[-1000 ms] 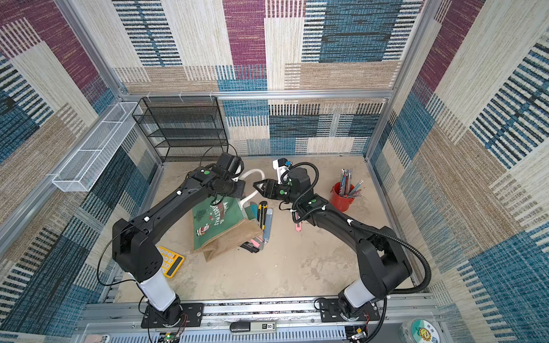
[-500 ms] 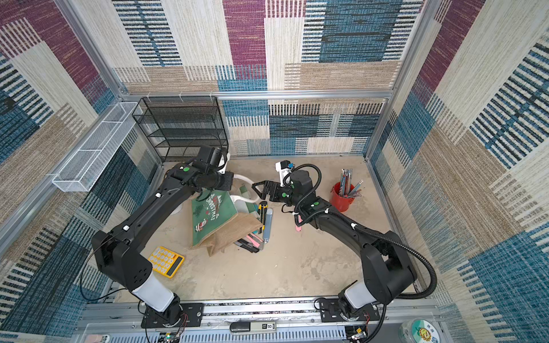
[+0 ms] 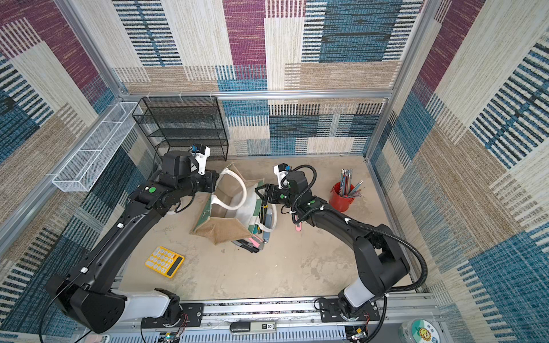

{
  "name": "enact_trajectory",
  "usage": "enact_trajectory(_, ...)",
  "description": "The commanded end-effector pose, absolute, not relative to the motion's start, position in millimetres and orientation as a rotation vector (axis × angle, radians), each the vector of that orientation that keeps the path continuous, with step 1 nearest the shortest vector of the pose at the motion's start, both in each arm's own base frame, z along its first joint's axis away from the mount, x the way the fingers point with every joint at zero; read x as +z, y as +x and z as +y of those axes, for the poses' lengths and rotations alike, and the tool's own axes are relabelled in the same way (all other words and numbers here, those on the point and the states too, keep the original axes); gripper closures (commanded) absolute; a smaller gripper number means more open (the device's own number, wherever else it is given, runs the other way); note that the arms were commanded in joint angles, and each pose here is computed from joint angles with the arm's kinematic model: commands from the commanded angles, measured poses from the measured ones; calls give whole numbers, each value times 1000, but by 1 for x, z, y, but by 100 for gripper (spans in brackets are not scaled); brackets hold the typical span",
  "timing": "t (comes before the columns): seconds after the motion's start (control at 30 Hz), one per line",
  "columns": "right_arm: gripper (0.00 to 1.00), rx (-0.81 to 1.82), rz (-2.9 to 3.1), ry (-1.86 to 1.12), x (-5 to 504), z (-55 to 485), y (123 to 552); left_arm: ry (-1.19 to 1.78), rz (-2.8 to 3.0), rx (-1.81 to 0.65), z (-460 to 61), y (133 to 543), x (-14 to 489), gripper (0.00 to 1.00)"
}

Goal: Place the art knife into the pouch
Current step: Open the pouch at the center of the board.

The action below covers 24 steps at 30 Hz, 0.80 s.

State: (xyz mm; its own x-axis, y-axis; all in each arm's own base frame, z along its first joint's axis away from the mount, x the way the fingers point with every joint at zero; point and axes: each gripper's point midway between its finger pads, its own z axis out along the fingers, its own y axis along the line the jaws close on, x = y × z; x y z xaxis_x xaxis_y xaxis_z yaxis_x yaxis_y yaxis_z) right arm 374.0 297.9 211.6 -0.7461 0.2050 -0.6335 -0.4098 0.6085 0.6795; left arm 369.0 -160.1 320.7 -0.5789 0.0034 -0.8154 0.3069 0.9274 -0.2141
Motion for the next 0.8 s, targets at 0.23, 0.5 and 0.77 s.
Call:
enact_trajectory(0.23, 36, 1190, 2230, -135, 178, 307, 372, 218, 2041, -448, -159, 377, 344, 100)
enact_trajectory(0.5, 36, 1335, 2219, -163, 174, 320, 360, 218, 2048, -480, -164, 379, 340, 100)
enact_trajectory(0.77, 46, 1373, 2226, -163, 165, 330, 366, 219, 2033, -520, -169, 380, 344, 100)
